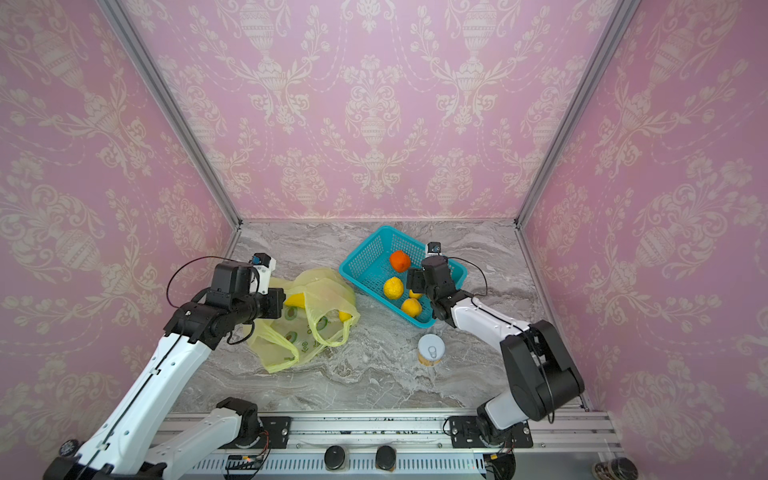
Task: Untie the knot of the plastic bag and take out the fruit
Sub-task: 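Move the right gripper back to the yellow bag's opening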
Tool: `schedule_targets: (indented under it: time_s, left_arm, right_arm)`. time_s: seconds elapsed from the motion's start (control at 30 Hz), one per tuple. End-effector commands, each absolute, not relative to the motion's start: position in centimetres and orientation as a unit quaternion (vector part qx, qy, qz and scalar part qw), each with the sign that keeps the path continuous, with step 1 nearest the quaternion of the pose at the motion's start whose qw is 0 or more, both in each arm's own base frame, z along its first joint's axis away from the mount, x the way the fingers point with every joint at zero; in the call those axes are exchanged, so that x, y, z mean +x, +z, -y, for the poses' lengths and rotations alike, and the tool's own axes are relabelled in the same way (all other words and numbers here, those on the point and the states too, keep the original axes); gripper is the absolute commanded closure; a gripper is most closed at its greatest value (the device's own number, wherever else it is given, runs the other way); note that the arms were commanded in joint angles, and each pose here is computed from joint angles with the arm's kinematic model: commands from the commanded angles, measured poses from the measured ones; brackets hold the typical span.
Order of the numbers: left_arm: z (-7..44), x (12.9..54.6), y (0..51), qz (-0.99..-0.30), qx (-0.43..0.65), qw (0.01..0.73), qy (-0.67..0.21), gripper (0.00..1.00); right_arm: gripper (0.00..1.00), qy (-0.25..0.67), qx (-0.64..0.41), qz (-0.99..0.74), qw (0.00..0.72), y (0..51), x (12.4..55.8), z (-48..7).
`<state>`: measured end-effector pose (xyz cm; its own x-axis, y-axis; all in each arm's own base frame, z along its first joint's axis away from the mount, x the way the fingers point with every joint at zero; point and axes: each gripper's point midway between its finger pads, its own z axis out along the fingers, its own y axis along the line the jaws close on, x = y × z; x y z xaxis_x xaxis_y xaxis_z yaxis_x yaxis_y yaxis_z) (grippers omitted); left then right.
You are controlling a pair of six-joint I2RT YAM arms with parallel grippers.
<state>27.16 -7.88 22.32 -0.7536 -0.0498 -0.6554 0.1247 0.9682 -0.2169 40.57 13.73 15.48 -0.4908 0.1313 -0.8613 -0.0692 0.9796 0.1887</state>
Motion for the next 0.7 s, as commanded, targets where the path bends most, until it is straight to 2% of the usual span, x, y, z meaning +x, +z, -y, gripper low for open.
schedule_targets:
  time_s: [0.0, 0.13, 0.33, 0.5, 0.67]
  left_arm:
    - [7.2, 27.0, 22.0, -0.932, 0.015, 0.344, -0.113, 1.0]
    - [7.3, 27.0, 22.0, -0.932, 0.016, 0.343, -0.116, 1.0]
    - [7.3, 27.0, 22.0, -0.932, 0.015, 0.344, -0.114, 1.0]
    - [7.3, 27.0, 22.1, -0.931, 0.016, 0.345, -0.117, 1.0]
    - [7.4, 27.0, 22.0, -0.932, 0.016, 0.344, -0.117, 1.0]
  right_arm:
    - [0.19, 0.175, -0.019, -0.799, 0.574, 20.4, 38.4, -16.0]
    - [0.28, 0.204, -0.116, -0.754, 0.613, 24.5, 33.4, -19.7]
    - [0.32, 0.282, -0.296, -0.652, 0.638, 27.6, 24.5, -27.4]
    - [0.34, 0.291, -0.448, -0.58, 0.615, 27.0, 17.6, -33.2]
    - [0.42, 0.266, -0.532, -0.552, 0.584, 24.1, 14.8, -37.9]
